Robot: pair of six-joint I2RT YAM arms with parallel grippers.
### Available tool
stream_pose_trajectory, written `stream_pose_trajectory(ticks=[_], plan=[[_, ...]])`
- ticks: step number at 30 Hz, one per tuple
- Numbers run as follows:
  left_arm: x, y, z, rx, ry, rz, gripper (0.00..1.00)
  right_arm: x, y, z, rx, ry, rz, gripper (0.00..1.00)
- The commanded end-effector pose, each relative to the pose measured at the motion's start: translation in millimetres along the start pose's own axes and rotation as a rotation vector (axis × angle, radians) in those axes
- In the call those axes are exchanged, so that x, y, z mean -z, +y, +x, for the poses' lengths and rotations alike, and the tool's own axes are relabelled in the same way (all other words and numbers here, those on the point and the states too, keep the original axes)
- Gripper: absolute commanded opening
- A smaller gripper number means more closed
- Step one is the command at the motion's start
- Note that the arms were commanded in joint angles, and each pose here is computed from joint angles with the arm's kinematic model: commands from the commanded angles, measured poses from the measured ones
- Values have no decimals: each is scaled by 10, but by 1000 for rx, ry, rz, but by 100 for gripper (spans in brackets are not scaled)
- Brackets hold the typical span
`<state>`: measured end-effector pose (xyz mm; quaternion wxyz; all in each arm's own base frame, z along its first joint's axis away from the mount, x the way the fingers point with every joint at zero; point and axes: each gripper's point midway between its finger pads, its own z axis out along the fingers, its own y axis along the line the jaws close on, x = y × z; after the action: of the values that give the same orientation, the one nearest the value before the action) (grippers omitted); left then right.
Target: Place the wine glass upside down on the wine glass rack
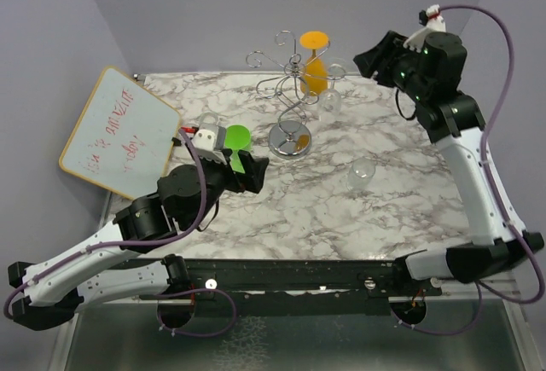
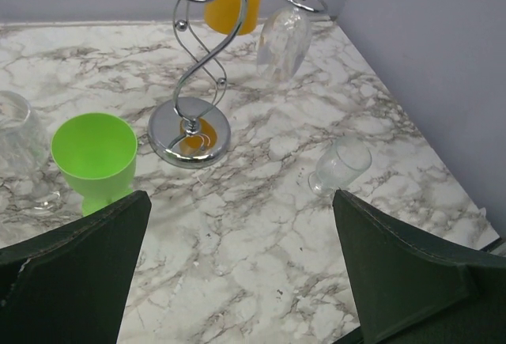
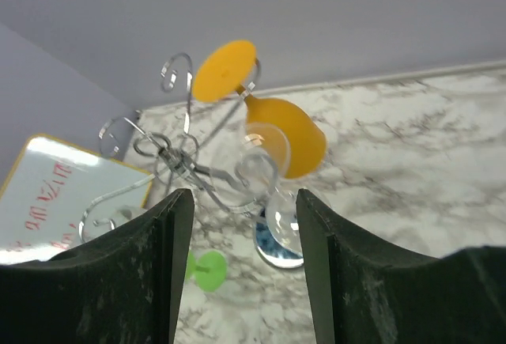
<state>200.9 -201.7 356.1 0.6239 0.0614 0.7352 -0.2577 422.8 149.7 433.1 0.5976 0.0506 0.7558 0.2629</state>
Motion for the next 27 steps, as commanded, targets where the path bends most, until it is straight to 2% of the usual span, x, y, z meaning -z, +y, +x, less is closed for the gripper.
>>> stream_pose_trajectory(ticks=[1,6,11,13,22,27], plan=[[6,-126,223,-34,66,89,99,588,-598,429,93,85,258,60],[-27,-140,379,-13,103,89,99,1145,-913,966,92,205,366,60],[-97,-118,606,48,139,54,99,1328,-882,1770,46,468,252,52],[-133,-109,731,58,162,42,99,1340,-926,2031,25,532,237,51],[-318,-60,1071,109,215,-54,99,1184,-1244,2756,44,679,287,50],[-397,-90,1107,113,205,-60,99,1018,-1301,2796,86,674,294,47]])
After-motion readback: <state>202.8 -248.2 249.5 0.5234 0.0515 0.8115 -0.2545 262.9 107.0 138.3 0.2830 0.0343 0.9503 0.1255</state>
